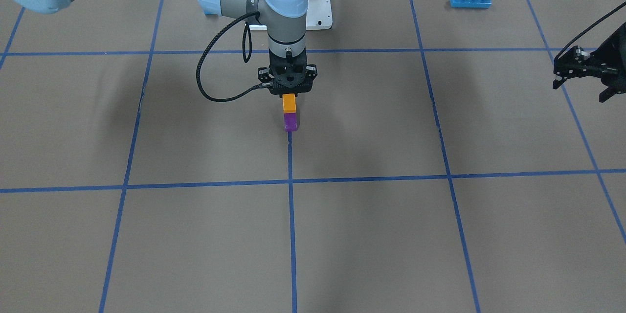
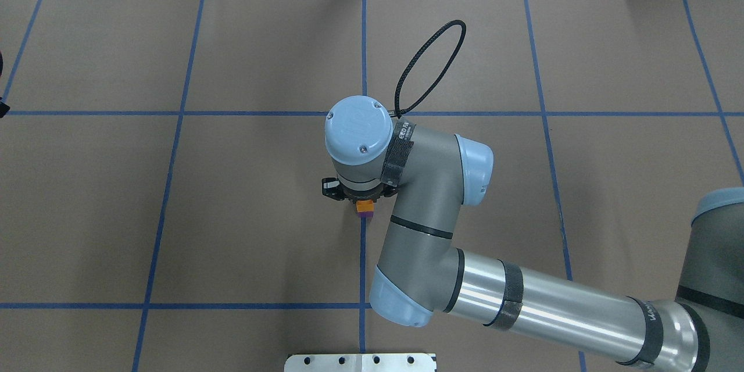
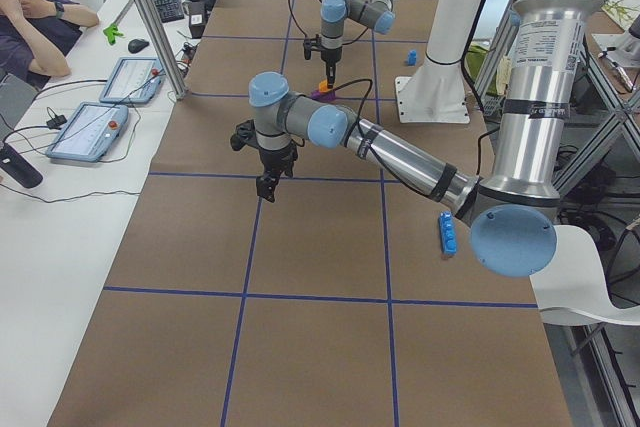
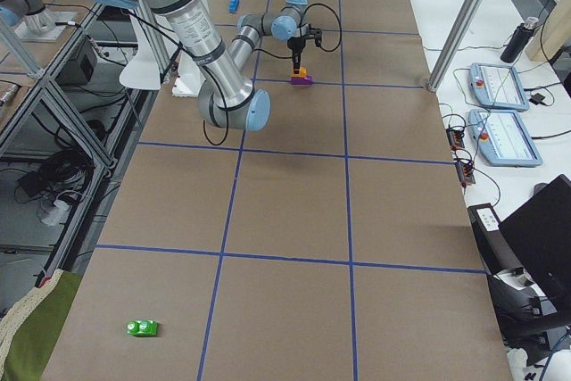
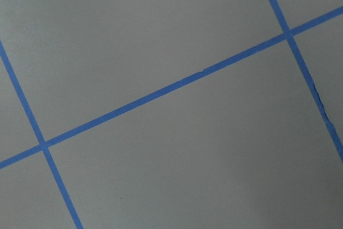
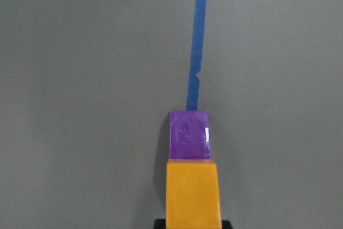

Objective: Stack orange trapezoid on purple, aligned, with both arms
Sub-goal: 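Lower the orange block onto the purple block, aligning their edges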

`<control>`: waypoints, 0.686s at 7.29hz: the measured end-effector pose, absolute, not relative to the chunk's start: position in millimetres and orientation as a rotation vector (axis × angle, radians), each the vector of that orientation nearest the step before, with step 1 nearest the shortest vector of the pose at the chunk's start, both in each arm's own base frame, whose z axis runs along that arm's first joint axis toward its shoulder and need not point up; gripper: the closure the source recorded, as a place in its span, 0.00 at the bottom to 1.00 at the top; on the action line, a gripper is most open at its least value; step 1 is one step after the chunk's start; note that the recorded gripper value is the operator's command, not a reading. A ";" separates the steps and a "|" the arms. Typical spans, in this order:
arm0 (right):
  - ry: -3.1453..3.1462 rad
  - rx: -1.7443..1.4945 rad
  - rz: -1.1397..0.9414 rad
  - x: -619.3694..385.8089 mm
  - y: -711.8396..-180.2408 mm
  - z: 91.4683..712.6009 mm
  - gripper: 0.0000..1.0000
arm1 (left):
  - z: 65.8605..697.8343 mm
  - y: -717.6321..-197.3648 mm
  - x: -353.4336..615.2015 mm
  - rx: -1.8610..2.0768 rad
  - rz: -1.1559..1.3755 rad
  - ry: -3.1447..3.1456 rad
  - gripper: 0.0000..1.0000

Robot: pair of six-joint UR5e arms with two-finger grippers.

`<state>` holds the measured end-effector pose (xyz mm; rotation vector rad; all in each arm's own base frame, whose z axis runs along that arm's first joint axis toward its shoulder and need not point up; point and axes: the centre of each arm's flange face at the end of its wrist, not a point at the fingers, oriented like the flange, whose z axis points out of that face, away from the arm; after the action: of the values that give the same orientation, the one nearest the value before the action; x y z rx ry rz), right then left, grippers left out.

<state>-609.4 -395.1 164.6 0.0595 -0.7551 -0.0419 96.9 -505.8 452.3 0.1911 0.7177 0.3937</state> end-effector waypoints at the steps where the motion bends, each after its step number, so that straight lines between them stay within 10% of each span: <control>1: -0.750 0.060 -0.042 -611.1 -394.4 166.7 1.00 | 452.3 -505.8 96.9 0.191 0.394 0.718 0.00; 4: -0.745 0.061 -0.046 -614.2 -391.4 169.0 1.00 | 452.7 -505.6 96.8 0.190 0.395 0.717 0.00; 5: -0.745 0.061 -0.047 -614.7 -390.7 169.4 0.79 | 452.9 -505.5 96.8 0.190 0.395 0.717 0.00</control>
<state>-614.7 -390.7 169.4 0.0607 -0.7445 -0.0472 96.8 -505.5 452.9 0.1898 0.7173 0.3946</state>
